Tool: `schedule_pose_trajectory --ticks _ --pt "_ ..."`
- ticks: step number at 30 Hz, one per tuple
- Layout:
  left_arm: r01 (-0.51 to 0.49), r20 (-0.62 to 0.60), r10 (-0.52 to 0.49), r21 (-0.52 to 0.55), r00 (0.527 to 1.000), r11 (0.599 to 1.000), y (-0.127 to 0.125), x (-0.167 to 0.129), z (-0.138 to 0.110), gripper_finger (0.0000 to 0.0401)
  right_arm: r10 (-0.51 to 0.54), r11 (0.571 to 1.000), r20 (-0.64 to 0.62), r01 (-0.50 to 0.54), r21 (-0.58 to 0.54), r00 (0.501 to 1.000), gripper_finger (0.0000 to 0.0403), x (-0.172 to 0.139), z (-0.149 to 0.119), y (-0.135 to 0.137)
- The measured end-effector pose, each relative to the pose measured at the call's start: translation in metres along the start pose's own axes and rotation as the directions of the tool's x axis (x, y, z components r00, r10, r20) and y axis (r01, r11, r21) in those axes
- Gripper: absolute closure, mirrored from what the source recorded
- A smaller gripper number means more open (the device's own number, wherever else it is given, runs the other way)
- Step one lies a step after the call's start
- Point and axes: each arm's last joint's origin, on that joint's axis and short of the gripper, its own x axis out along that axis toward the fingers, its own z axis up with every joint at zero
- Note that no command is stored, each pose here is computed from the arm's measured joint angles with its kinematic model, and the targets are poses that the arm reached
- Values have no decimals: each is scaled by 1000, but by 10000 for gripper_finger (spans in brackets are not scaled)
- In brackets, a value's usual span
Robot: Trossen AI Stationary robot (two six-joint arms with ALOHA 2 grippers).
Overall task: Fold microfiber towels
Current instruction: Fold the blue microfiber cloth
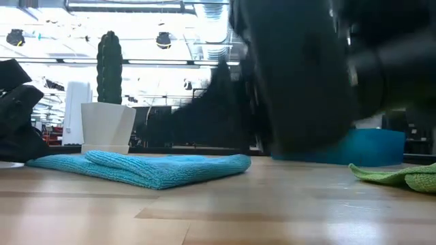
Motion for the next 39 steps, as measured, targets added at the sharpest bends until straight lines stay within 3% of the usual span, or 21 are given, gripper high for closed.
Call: schedule_pose_trajectory --ticks 7,12,19,27,39 --pt "-35 -29 35 16 999 999 -15 -6 1 391 -30 998 47 33 -57 998 335 -13 42 0" --pt "-42 -42 42 -7 998 999 -30 -12 4 398 -66 994 13 67 -86 998 335 -27 69 0" --pt "-63 3 63 83 998 995 -53 -25 17 399 -115 989 -17 113 -95 993 335 -51 91 7" --pt "-79 93 63 188 994 979 -85 -44 43 400 -157 987 -51 155 -44 986 337 -59 72 19" --pt "77 26 -94 378 995 922 -143 -32 54 401 -195 974 -153 209 83 969 338 -47 36 10"
